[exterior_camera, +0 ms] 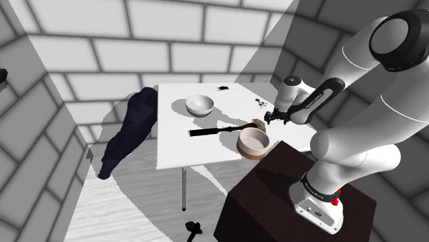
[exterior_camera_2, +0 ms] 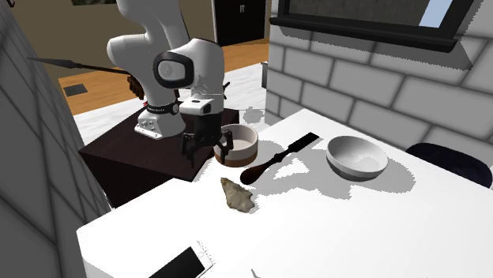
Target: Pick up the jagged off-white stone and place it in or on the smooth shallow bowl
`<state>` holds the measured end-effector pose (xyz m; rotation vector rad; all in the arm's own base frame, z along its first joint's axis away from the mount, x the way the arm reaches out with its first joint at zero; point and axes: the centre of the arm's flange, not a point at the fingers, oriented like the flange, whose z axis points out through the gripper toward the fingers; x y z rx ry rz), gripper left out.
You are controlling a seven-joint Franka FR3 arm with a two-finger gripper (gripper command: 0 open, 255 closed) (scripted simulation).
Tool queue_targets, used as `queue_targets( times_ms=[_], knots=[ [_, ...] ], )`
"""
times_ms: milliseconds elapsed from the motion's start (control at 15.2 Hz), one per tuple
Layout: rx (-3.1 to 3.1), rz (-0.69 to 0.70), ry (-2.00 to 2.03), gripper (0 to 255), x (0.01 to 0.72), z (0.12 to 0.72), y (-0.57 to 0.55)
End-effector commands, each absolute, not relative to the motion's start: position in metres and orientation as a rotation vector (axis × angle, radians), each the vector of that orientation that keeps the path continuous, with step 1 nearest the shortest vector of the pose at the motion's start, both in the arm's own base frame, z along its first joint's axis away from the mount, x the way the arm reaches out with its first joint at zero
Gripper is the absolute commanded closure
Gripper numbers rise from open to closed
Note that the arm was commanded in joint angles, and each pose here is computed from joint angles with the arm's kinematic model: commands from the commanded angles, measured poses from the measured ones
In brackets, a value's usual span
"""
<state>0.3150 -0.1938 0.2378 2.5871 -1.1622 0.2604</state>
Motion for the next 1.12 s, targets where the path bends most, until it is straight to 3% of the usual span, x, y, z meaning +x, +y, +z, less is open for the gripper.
queue_targets(
  times_ms=[0,264,330,924,990,1056],
  knots=[
    [2.587,0.261,-1.162,0,0.315,0.237,-0.194],
    [2.587,0.261,-1.162,0,0.315,0.237,-0.194],
    [2.587,0.261,-1.162,255,0.315,0.237,-0.194],
    [2.587,0.261,-1.162,255,0.315,0.237,-0.194],
    [2.587,0.261,-1.162,0,0.315,0.237,-0.194],
    [2.689,0.210,-1.119,0,0.325,0.233,-0.208]
  ],
)
